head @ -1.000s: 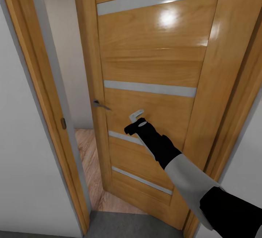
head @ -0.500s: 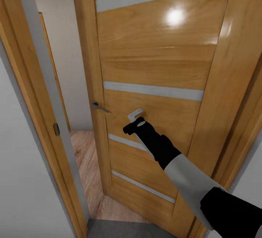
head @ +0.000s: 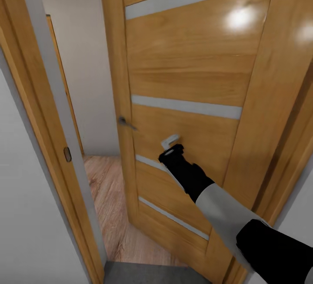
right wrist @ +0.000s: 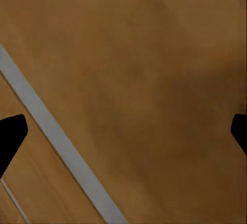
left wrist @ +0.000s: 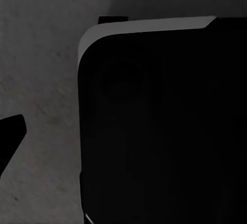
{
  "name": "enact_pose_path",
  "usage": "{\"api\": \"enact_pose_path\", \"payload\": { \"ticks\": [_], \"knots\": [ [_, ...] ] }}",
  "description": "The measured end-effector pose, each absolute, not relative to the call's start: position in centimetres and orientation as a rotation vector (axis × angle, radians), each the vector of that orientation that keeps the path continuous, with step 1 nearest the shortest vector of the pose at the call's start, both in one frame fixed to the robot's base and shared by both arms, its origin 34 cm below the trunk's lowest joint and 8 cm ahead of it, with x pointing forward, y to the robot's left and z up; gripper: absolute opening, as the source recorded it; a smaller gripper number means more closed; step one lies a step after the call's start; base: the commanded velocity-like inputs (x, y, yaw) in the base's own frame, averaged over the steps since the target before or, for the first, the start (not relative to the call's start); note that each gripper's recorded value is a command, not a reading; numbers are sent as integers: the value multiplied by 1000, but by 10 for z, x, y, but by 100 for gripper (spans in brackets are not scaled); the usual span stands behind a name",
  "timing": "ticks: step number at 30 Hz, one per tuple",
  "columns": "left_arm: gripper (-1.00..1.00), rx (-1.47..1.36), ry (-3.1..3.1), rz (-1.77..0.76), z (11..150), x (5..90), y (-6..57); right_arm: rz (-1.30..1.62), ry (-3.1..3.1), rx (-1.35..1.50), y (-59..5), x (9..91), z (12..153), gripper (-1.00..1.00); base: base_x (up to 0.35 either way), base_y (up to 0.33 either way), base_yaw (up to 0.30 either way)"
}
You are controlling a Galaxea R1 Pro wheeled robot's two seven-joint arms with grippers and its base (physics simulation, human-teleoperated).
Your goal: Move the two storage containers from the living room to the garage. In the garage, place one container on the floor and stack the other container on top of it (either order is fine).
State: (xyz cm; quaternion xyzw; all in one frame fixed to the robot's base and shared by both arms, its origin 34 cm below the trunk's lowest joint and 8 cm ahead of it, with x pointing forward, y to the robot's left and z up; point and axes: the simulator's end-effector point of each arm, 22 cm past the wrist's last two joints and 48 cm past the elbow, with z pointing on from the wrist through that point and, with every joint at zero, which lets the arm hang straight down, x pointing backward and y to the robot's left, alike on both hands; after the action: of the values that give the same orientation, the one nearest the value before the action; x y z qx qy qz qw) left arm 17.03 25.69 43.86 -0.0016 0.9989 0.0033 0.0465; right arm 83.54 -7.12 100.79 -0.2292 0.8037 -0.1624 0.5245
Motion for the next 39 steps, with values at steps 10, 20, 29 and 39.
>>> {"api": "enact_pose_path", "payload": {
  "ticks": [10, 20, 29, 39],
  "knots": [
    [100, -4, 3046, 11, 439, 171, 257, -472, 1952, -531, -102, 856, 1002, 100, 0, 0, 0],
    [100, -4, 3046, 11, 439, 171, 257, -474, 1970, -513, -111, 861, 1001, 100, 0, 0, 0],
    [100, -4, 3046, 11, 439, 171, 257, -501, 1984, -479, -131, 870, 997, 100, 0, 0, 0],
    [100, -4, 3046, 11, 439, 171, 257, -540, 2010, -411, -157, 878, 1001, 100, 0, 0, 0]
  ]
}}
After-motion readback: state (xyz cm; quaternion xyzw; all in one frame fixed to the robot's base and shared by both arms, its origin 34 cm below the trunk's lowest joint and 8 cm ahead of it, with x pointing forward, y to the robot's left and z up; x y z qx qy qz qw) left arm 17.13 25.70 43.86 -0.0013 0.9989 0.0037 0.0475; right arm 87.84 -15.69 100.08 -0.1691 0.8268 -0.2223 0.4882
